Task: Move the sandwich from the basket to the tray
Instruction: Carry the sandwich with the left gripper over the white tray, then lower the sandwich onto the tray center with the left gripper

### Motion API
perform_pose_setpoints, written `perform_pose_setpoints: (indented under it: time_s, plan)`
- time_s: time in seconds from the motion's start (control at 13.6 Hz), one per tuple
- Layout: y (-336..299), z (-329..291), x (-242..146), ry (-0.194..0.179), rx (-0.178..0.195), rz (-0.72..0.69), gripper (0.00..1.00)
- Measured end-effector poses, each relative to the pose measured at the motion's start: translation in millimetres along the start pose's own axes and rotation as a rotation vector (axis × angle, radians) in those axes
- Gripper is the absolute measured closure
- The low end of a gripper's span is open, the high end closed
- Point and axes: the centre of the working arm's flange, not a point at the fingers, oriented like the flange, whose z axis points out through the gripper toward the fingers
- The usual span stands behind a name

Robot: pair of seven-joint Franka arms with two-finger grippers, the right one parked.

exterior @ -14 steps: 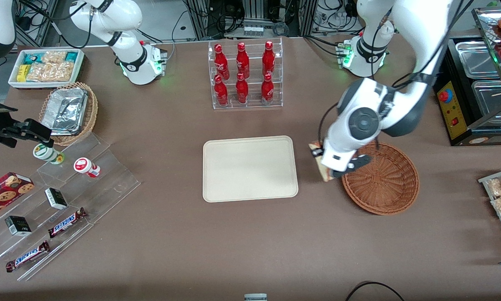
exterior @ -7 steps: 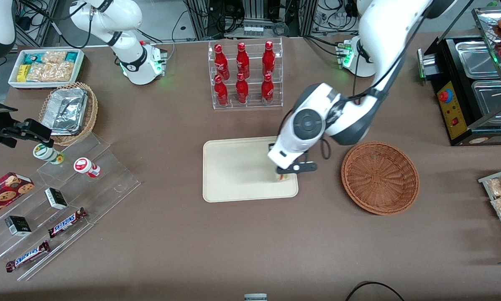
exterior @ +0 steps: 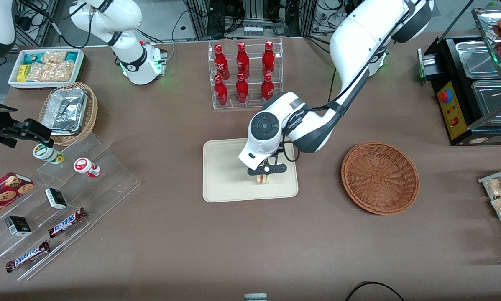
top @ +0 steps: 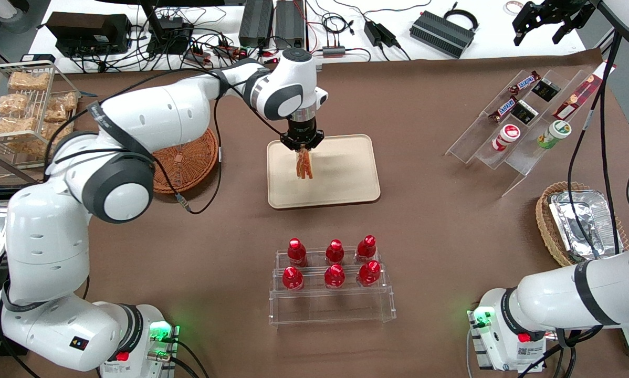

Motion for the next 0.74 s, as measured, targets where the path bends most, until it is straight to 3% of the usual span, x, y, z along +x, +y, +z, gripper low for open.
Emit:
perform_pose_setpoints:
  time_s: [0.15,0.74]
  plan:
    - [9,10,5,0.018,0.009,-0.027,0.84]
    - [37,39,-4,0.001,0.007,-0.041,0.84]
